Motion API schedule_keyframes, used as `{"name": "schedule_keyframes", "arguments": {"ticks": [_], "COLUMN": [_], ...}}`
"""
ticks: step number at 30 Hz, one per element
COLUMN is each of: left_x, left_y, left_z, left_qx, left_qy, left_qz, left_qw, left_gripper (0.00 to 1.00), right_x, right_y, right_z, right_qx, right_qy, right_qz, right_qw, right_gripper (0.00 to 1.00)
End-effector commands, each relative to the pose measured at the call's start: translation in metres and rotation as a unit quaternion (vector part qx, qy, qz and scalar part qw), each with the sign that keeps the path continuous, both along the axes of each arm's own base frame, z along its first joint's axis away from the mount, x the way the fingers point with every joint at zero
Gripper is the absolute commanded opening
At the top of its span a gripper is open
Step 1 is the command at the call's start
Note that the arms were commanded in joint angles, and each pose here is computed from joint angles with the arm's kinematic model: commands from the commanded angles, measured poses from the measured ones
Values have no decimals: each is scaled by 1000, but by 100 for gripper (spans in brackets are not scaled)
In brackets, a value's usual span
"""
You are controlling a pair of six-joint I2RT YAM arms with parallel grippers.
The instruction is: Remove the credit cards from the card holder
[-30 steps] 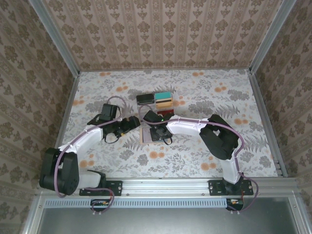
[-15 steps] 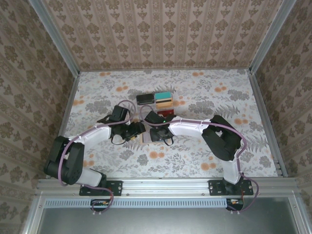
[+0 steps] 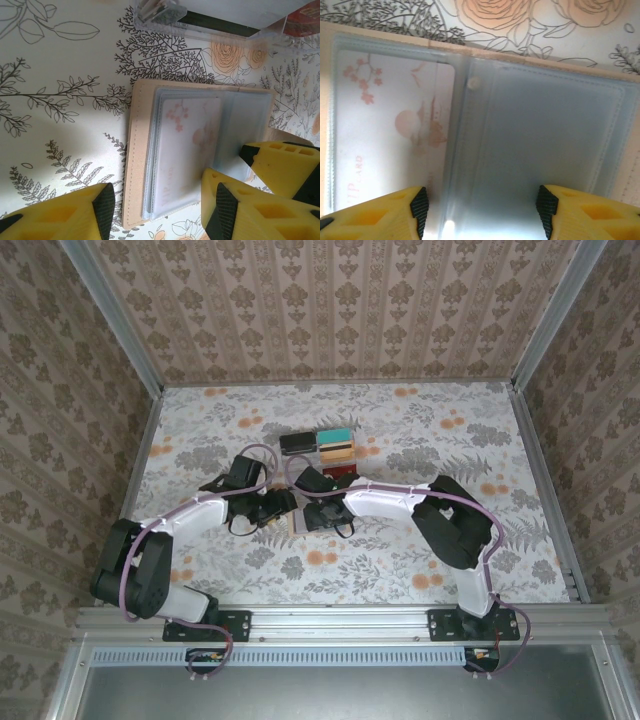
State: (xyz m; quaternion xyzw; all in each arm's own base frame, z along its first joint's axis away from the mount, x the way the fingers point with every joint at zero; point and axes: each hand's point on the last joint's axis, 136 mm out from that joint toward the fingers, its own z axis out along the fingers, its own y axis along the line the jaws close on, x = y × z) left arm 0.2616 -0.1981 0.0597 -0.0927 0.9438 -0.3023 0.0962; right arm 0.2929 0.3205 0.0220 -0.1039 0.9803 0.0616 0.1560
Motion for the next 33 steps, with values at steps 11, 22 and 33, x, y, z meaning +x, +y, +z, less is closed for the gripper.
{"name": "schedule_keyframes", "arguments": {"ticks": [11, 22, 33], "left_x": [1, -5, -11], "left_y": [-24, -36, -29], "left_z": [1, -16, -35], "left_qx": [-45, -47, -11], "left_qy": [23, 58, 80], "left_qz": [-26, -38, -37], "left_qw": [998, 996, 996], "left_gripper": [43, 39, 38], "right_x": [-29, -32, -29], "right_y": [-36, -31, -28], "right_z": [-56, -56, -51], "right_qx": [-98, -78, -34], "right_qy": [53, 61, 62], "right_qz": [-5, -1, -16], "right_qw": [994, 995, 997], "right_gripper": [54, 51, 50]}}
